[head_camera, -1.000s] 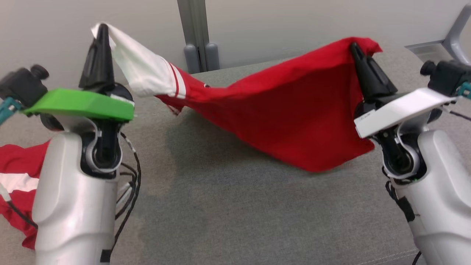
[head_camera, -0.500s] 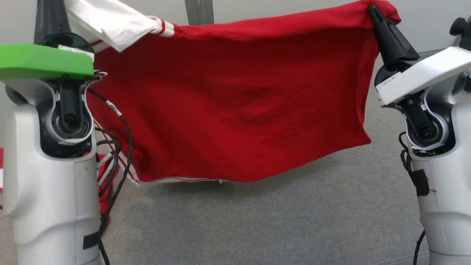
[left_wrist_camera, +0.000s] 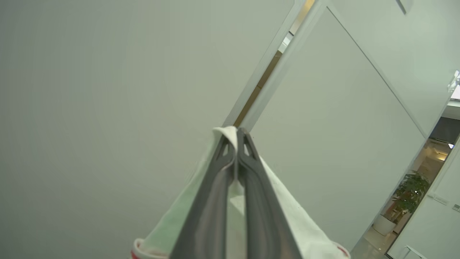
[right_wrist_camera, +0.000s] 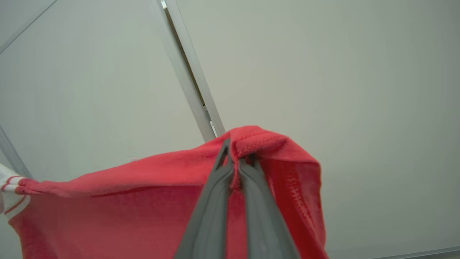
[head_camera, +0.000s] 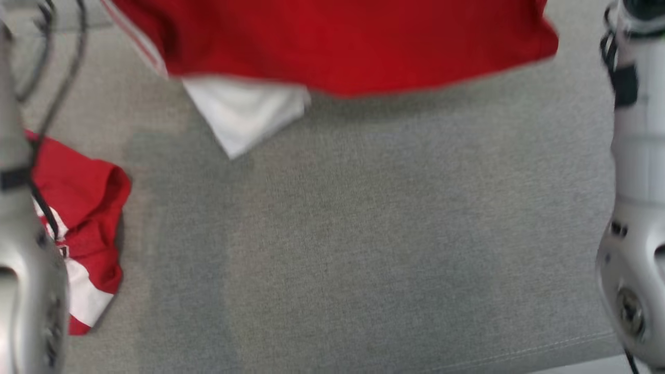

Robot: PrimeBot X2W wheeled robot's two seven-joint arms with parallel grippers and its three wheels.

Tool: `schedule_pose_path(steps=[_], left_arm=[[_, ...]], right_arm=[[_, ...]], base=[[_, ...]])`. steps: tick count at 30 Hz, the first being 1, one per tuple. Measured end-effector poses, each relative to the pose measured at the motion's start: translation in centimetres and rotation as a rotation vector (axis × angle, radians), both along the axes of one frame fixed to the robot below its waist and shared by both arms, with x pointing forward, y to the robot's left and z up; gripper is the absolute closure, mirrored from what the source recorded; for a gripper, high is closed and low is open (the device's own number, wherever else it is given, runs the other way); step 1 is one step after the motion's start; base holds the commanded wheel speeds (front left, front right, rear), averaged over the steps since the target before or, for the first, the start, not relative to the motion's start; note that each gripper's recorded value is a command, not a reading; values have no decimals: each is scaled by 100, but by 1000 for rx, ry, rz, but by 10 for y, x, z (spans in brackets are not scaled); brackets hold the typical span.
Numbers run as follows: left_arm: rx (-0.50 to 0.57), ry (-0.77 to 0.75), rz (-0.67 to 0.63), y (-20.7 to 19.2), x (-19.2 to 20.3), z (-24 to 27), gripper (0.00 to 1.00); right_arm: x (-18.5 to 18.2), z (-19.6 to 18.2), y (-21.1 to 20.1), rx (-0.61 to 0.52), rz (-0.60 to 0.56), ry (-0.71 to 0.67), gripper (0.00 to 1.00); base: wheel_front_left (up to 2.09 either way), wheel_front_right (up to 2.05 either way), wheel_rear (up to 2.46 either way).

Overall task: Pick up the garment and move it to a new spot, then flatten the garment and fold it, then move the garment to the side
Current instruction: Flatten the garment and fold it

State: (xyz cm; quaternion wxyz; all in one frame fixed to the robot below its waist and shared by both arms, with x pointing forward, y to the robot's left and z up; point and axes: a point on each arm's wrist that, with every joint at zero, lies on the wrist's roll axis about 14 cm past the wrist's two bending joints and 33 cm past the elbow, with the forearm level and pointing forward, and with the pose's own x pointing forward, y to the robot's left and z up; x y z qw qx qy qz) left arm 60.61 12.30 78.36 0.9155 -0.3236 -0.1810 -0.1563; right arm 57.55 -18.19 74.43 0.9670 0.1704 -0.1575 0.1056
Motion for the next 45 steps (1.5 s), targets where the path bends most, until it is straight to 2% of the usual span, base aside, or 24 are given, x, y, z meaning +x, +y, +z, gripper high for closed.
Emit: schedule_pose_path(steps=[5, 8, 14, 19, 25, 30, 36, 39, 45], left_arm=[[-31, -31, 97, 17, 60, 3, 100], [-15, -61, 126, 18, 85, -2, 100], [-16, -40, 126, 14, 120, -47, 100], [69, 32, 118, 10, 130, -105, 100], [209, 215, 84, 3, 114, -208, 100], [229, 338, 73, 16, 81, -264, 100], [328, 430, 57, 32, 34, -302, 100], [312, 488, 51, 42, 10, -313, 100], [402, 600, -54, 36, -45, -336, 100]], right_arm=[[59, 18, 2, -26, -54, -121, 100], [86, 8, -2, -36, -90, -151, 100], [126, -56, -1, 0, -99, -82, 100], [140, -134, 4, 1, -91, 66, 100], [127, -225, 24, -11, -39, 259, 100], [97, -275, 31, -46, 8, 404, 100], [55, -306, 34, -85, 68, 541, 100], [35, -310, 42, -96, 110, 587, 100], [-2, -310, 38, -253, 166, 642, 100]], base=[[0, 0, 0], [0, 0, 0], [0, 0, 0], [0, 0, 0], [0, 0, 0], [0, 0, 0], [0, 0, 0], [0, 0, 0], [0, 0, 0]])
